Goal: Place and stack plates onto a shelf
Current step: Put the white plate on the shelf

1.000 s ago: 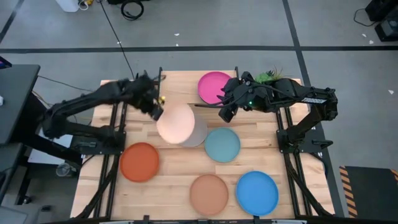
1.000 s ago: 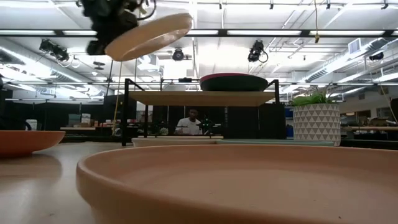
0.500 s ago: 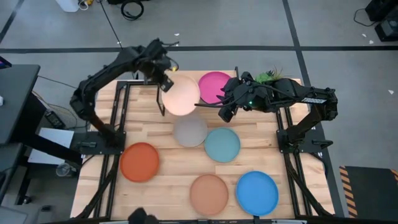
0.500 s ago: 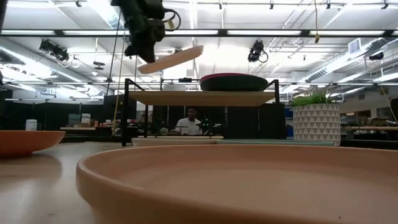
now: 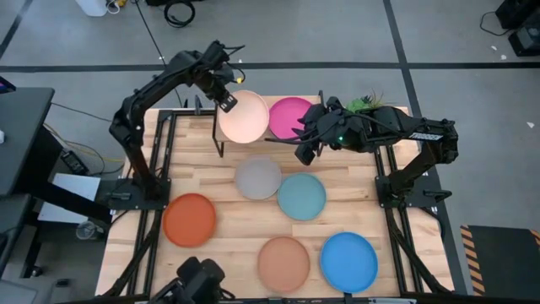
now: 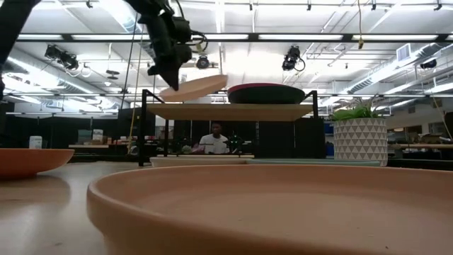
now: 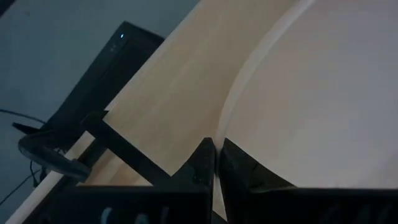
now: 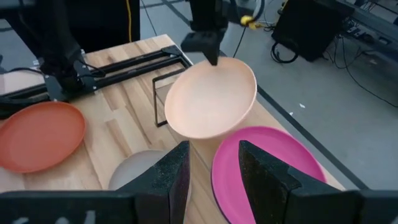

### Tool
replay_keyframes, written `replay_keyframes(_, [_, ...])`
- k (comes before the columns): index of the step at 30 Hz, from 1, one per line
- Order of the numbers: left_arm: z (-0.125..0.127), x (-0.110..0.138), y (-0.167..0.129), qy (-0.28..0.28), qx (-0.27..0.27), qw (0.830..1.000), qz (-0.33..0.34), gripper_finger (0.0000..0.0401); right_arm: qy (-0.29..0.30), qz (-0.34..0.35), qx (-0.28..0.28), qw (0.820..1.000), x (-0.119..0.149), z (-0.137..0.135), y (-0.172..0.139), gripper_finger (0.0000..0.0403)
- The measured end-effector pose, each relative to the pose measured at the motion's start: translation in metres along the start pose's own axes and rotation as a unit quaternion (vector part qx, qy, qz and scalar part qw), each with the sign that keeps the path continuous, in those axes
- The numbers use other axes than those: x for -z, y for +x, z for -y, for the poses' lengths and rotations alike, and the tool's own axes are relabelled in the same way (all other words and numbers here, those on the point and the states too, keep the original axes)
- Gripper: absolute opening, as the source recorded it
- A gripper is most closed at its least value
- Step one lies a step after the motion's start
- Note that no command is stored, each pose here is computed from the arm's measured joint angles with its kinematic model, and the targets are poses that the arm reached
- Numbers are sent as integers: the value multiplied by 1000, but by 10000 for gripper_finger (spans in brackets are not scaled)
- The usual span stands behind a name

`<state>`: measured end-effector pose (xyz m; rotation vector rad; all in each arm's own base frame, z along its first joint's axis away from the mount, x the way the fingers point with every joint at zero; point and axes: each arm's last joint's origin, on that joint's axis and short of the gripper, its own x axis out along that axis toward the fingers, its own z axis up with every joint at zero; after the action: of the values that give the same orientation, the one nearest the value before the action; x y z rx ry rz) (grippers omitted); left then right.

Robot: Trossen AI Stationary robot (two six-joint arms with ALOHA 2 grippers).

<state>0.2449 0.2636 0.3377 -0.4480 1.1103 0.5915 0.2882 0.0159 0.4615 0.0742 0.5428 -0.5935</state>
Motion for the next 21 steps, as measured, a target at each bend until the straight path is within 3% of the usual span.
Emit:
replay_keyframes(14, [-4, -1, 26, -16, 1, 999, -50, 17, 3, 5, 2, 1000, -1, 0, 0, 143])
replay_keyframes(21, [-7, -2, 26, -10, -39, 998, -47, 74, 2, 4, 2, 1000, -1, 0, 0, 143])
